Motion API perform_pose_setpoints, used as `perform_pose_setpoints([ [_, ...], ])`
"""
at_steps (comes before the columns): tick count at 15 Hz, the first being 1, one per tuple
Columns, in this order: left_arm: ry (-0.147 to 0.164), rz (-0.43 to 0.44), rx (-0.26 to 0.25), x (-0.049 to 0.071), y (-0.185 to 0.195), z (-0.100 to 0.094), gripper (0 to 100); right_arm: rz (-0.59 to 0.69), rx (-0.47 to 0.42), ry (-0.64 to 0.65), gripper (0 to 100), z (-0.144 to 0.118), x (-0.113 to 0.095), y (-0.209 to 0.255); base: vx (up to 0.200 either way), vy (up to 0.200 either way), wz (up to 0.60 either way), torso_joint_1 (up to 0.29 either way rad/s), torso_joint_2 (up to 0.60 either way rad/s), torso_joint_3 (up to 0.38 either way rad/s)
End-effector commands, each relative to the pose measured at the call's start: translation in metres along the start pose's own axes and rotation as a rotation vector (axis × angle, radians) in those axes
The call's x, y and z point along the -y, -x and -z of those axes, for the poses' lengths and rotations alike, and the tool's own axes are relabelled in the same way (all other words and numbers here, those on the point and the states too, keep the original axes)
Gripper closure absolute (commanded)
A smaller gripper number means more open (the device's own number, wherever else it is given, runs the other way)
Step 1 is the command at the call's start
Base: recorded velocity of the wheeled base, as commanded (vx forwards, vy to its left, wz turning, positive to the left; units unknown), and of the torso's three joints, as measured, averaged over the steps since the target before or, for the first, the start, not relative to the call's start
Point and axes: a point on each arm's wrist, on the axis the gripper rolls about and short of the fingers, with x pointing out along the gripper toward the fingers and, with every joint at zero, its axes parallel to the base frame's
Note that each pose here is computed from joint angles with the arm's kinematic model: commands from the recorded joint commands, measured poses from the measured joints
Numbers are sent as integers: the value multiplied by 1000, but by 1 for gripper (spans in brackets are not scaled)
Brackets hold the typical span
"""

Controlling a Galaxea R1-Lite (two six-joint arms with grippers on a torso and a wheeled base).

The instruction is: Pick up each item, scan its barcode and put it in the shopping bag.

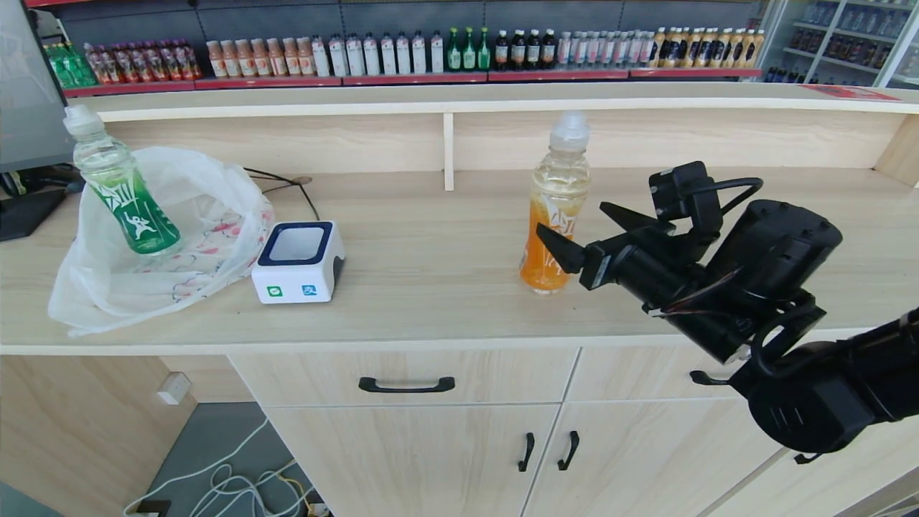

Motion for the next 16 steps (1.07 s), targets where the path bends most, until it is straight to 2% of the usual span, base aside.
perform_pose_setpoints([
  [1,1,-1,1,0,0,0,0,-2,-5,0,0,7,-1,-9,0,0,0,0,0,0],
  [10,-1,-1,1,0,0,0,0,32,32,16,0,10,-7,-36,0,0,0,0,0,0],
  [16,-1,-1,1,0,0,0,0,63,28,32,0,-5,-7,-54,0,0,0,0,0,0],
])
